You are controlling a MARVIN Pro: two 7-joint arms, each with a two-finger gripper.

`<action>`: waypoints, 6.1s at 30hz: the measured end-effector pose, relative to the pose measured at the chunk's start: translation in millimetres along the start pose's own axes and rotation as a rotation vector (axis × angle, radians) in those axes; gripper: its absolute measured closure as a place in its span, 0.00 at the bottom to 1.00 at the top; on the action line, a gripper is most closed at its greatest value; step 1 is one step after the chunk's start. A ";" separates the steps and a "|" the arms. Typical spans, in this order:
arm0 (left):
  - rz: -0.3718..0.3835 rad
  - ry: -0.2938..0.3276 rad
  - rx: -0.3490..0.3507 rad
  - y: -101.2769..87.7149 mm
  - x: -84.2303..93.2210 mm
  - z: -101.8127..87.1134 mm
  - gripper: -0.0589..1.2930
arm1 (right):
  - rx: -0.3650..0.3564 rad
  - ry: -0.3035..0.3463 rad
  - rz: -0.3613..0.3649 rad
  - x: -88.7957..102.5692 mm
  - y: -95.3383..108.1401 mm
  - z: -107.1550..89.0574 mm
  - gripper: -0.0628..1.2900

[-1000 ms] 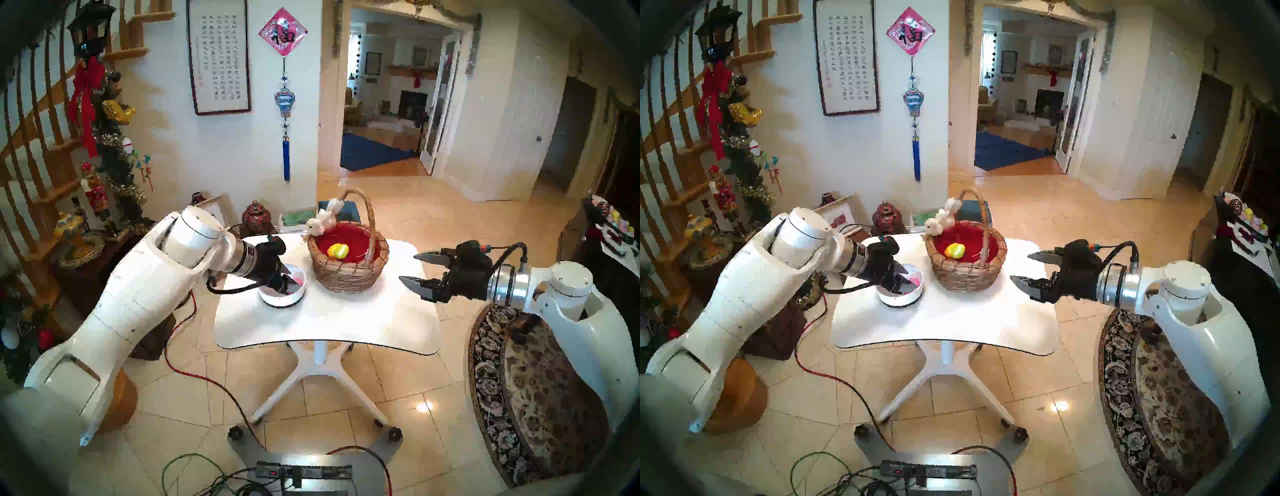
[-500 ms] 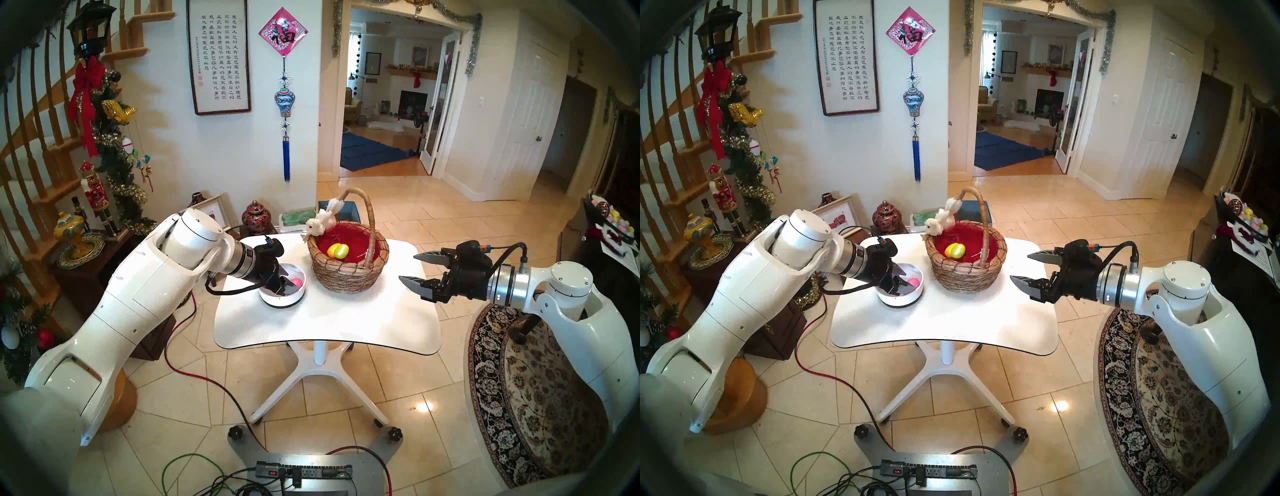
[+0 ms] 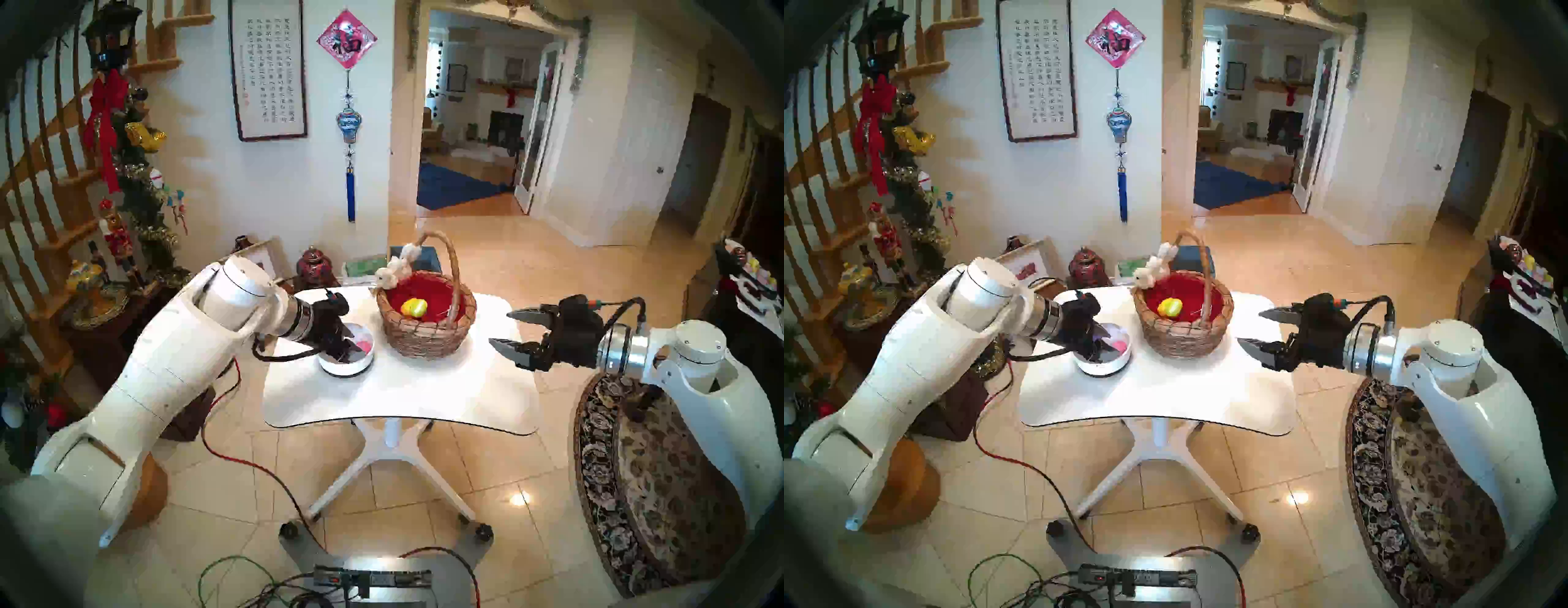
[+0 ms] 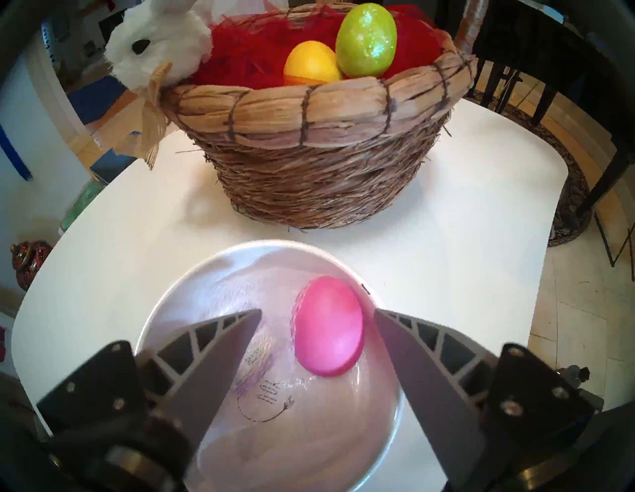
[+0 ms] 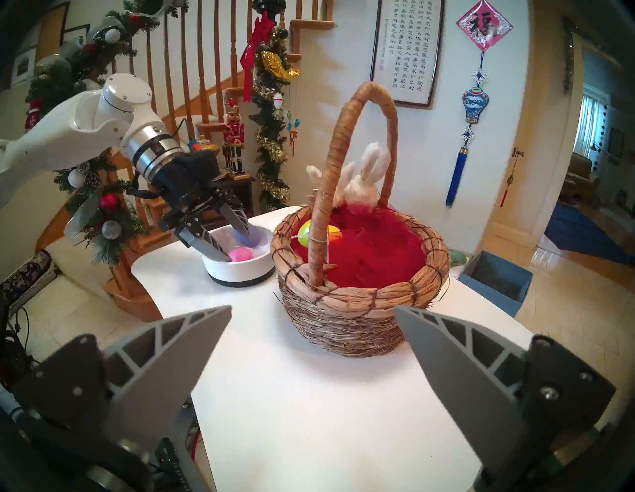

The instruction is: Put easter egg into basket

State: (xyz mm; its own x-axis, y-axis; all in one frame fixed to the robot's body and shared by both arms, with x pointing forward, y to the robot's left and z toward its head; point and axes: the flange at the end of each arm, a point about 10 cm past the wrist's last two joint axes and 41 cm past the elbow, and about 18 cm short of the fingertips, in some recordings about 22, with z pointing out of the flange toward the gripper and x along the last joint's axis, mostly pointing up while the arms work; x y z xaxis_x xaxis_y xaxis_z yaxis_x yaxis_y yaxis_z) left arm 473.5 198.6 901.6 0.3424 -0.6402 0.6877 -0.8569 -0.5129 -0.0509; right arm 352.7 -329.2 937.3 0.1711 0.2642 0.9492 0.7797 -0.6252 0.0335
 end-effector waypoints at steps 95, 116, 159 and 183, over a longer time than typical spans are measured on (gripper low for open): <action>-0.004 -0.029 -0.023 -2.8 -6.9 15.6 0.36 | 0.000 0.000 0.000 0.0 0.0 0.0 0.04; -0.030 -0.022 -0.011 -6.1 -8.8 14.5 0.40 | 0.000 0.000 0.000 0.0 0.0 0.0 0.04; 0.022 0.069 -0.039 5.0 -7.1 -18.7 0.26 | 0.000 0.000 0.000 0.1 0.0 0.0 0.04; -0.061 0.026 -0.103 5.8 -6.5 -11.9 0.28 | 0.000 0.000 0.000 0.0 0.0 0.0 0.04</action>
State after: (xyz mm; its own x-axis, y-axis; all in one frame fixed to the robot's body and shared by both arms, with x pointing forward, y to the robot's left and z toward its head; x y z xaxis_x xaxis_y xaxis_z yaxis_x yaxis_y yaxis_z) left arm 461.7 206.6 905.4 0.3860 -0.5938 0.7060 -0.8703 -0.4881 0.0653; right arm 352.7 -329.2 937.3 0.1710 0.2638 0.9493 0.7798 -0.6252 0.0332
